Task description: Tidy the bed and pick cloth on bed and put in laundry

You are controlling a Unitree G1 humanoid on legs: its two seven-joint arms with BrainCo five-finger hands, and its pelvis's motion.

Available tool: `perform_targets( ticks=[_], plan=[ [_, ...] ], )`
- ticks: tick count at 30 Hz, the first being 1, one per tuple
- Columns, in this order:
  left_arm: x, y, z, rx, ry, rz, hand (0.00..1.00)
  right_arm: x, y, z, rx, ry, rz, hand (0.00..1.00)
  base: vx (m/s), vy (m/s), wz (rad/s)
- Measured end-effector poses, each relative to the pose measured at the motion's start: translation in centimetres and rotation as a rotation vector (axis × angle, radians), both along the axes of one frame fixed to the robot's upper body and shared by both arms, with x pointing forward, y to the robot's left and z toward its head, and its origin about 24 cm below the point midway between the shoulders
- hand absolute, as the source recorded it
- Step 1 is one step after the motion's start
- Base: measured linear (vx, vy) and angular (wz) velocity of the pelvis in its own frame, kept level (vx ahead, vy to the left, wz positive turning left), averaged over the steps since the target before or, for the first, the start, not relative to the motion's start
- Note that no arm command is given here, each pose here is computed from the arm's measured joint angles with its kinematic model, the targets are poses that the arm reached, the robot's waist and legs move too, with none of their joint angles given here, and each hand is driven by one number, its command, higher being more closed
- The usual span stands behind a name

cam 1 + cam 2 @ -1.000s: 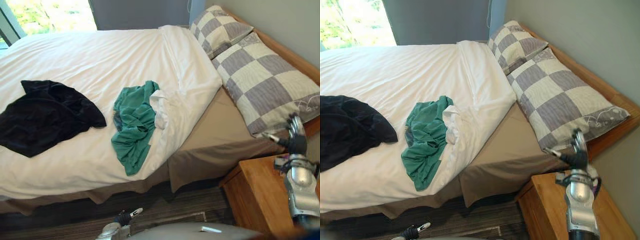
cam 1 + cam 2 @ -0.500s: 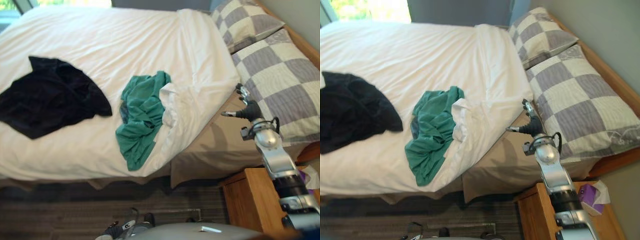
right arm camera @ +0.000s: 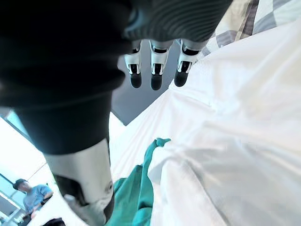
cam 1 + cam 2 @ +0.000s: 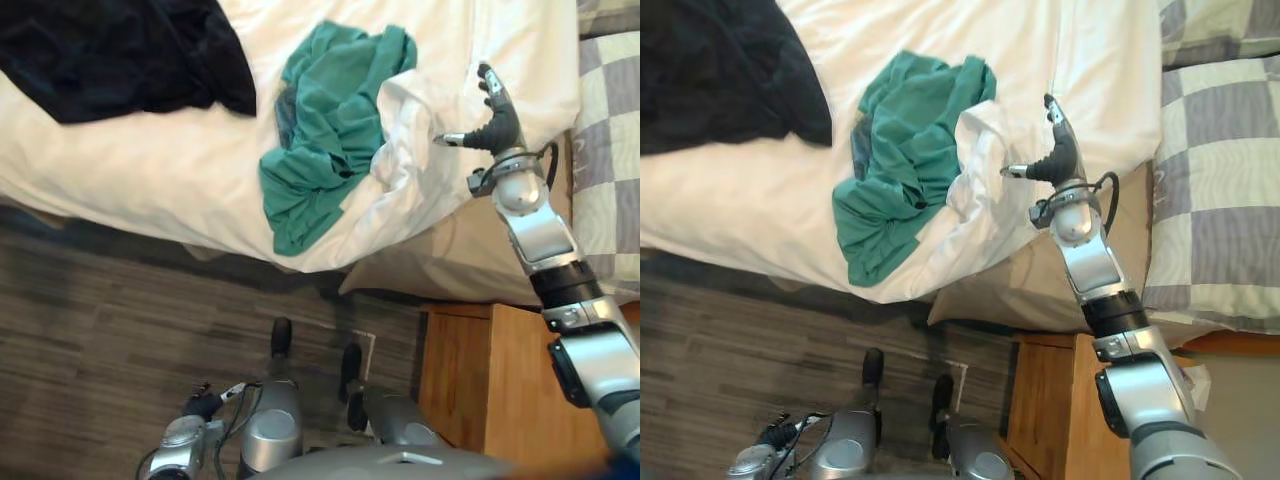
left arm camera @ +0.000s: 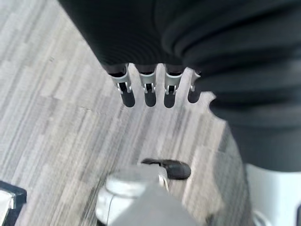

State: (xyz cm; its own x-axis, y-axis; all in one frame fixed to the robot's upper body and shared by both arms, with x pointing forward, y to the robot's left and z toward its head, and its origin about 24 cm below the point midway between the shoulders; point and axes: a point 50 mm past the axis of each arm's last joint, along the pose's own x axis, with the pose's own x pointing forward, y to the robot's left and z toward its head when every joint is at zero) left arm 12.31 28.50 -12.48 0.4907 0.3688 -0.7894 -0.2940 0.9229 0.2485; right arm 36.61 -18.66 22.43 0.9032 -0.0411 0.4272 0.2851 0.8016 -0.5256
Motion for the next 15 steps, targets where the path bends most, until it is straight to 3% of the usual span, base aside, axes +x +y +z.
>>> perform_targets(
  ticks=[14, 15],
  plan=[
    [5.3, -1.2, 1.8, -0.005, -0.148, -0.064, 0.0, 1.3, -1.5, 6.8, -0.003, -0.076, -0.135, 0.0, 0.04, -0.005, 0.08],
    [5.7, -1.6, 1.9, -0.012, -0.162, -0.074, 0.0, 1.2, -1.7, 7.4, -0.011, -0.082, -0.148, 1.0, -0.01, 0.029, 0.08]
  ],
)
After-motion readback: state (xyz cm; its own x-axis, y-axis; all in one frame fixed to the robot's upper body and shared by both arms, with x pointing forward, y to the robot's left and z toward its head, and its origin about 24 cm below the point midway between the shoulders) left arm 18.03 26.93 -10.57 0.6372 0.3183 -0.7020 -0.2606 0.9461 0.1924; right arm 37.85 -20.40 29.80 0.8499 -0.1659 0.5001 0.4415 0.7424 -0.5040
